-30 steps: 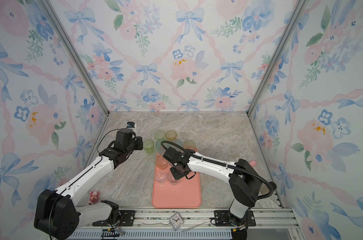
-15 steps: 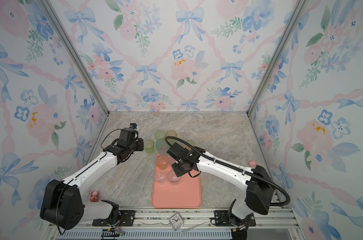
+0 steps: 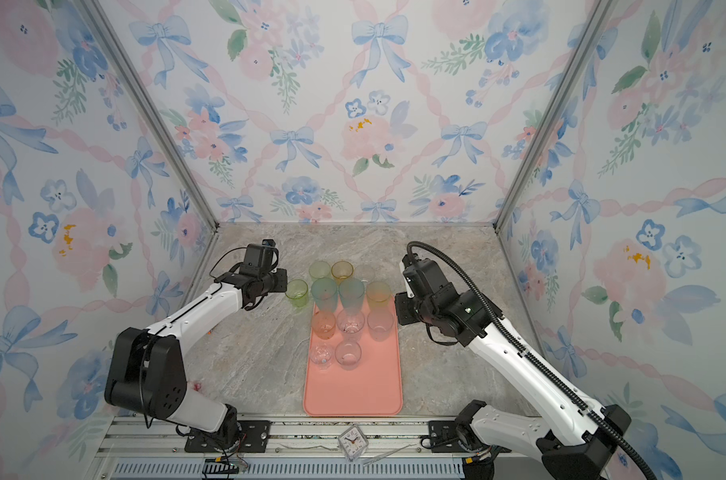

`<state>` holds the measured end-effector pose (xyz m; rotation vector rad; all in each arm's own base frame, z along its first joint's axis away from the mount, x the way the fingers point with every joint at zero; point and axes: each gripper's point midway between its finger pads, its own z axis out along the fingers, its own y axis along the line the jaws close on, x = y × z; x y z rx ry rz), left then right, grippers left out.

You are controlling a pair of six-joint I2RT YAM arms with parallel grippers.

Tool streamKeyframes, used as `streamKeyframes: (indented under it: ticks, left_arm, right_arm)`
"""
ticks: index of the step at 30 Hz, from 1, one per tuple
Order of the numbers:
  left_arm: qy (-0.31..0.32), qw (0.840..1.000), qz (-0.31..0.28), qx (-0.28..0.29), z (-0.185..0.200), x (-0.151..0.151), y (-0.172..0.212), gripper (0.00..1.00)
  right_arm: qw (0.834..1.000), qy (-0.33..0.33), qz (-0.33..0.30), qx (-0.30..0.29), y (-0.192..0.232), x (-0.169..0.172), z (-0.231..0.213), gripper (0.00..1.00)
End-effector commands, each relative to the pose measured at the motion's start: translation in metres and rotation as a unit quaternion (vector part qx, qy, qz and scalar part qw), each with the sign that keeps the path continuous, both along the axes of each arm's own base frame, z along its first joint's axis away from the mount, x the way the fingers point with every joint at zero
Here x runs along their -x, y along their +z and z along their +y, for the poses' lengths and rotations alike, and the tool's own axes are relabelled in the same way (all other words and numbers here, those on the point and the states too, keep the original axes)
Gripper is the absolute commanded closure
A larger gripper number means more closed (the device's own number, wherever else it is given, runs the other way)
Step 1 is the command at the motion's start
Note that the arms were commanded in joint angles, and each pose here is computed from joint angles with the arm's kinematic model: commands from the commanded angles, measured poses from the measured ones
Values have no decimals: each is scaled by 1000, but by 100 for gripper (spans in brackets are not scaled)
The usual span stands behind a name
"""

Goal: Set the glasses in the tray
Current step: 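Raise the right gripper away while the left gripper reaches the green cup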

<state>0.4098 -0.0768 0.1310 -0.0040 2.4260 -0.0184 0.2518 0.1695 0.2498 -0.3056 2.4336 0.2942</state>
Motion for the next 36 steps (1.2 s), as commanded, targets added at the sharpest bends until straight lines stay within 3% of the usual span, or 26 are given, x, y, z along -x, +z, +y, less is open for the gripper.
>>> streamKeyframes:
  ticks: [1, 17, 36]
  left_arm:
    - [-13, 1000, 29, -3, -1, -1, -10, 68]
    - [-26, 998, 57, 9, -8, -9, -29, 70]
    - [-32, 999, 32, 30, -12, 0, -2, 72]
  right_arm:
    - [1000, 6, 14, 17, -10, 4, -7, 61]
    - [1000, 4, 21, 8, -17, 0, -9, 60]
    - [999, 12, 33, 3, -24, -9, -1, 60]
